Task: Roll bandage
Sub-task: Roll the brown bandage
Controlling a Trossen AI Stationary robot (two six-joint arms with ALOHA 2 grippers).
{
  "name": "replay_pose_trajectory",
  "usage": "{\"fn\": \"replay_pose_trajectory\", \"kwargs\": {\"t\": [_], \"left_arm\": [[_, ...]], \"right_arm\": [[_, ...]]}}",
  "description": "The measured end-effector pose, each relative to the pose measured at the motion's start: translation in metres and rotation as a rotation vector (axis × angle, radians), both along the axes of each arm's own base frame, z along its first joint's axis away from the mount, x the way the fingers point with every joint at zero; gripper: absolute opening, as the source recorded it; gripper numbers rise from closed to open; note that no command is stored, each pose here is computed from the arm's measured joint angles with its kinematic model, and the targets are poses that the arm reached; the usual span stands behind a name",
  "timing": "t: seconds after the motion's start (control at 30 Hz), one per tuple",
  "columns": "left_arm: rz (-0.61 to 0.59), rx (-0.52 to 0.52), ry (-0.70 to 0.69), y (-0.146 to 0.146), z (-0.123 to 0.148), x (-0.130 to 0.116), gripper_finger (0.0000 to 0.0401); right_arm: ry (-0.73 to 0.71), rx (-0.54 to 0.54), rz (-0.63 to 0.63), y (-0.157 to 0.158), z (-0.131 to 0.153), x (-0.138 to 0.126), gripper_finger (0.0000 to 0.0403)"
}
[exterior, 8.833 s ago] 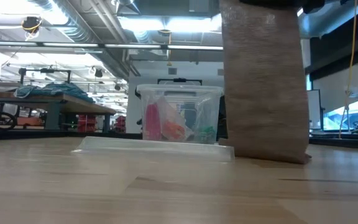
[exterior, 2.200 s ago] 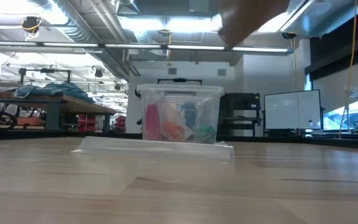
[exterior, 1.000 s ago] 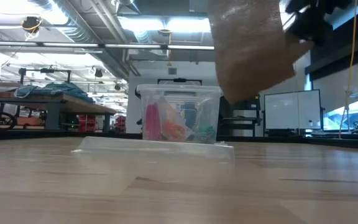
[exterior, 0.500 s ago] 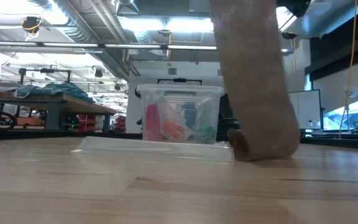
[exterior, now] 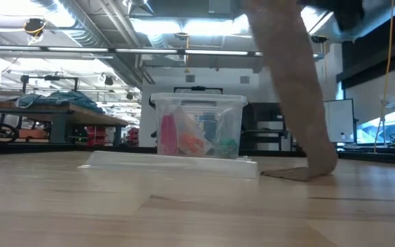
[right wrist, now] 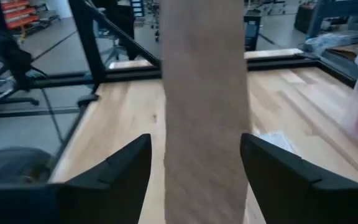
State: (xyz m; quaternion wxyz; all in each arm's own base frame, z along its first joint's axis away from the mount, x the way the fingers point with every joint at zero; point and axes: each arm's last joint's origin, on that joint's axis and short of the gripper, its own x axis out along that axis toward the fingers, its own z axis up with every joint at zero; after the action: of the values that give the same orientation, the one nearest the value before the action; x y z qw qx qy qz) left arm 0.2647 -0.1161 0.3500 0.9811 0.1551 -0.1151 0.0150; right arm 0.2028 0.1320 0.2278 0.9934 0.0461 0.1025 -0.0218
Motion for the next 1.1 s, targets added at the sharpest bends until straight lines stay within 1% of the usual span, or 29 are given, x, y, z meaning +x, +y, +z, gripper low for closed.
{"fn": "replay_pose_trajectory", "kwargs": {"t": [0.07, 0.17, 0.27, 0.4, 0.5, 0.57, 0.7, 0.77, 0.83, 0.93, 1.03, 1.1], "left_arm": [[0.000, 0.006, 0.012, 0.000, -0.001, 0.000, 0.0000], [-0.004, 0.012, 0.010, 0.000, -0.001, 0.000, 0.0000], [-0.004, 0.013, 0.006, 0.000, -0.001, 0.000, 0.0000], [-0.005, 0.019, 0.018, 0.000, -0.002, 0.000, 0.0000], [-0.003, 0.036, 0.026, -0.001, -0.003, 0.000, 0.0000], [-0.004, 0.043, 0.026, -0.001, -0.003, 0.000, 0.0000], [-0.003, 0.045, 0.026, -0.001, -0.003, 0.000, 0.0000], [-0.003, 0.044, 0.025, -0.001, -0.003, 0.000, 0.0000], [-0.008, 0.045, 0.024, -0.001, -0.003, 0.001, 0.0000], [-0.015, 0.045, 0.017, -0.001, -0.002, 0.000, 0.0000], [-0.019, 0.034, -0.003, -0.001, 0.000, 0.000, 0.0000], [-0.019, 0.034, -0.002, -0.001, 0.000, 0.000, 0.0000]], "right_arm": [[-0.014, 0.004, -0.034, -0.004, -0.011, 0.004, 0.0248], [-0.006, 0.002, -0.056, -0.010, -0.017, 0.011, 0.0248], [0.006, 0.007, -0.052, -0.016, -0.021, 0.017, 0.0248], [0.010, 0.004, -0.015, -0.017, -0.020, 0.019, 0.0248], [0.012, 0.001, 0.009, -0.015, -0.015, 0.014, 0.0248], [0.011, -0.006, 0.003, -0.015, -0.011, 0.010, 0.0248], [-0.041, 0.035, 0.031, -0.013, -0.005, 0.013, 0.0248], [-0.054, 0.045, 0.031, -0.014, -0.007, 0.020, 0.0248], [-0.031, 0.026, 0.013, -0.018, -0.014, 0.025, 0.0248], [-0.042, 0.023, -0.004, -0.025, -0.016, 0.037, 0.0248], [-0.036, 0.078, 0.072, -0.027, -0.016, 0.051, 0.0248], [-0.027, 0.085, 0.124, -0.025, -0.016, 0.059, 0.0248]]}}
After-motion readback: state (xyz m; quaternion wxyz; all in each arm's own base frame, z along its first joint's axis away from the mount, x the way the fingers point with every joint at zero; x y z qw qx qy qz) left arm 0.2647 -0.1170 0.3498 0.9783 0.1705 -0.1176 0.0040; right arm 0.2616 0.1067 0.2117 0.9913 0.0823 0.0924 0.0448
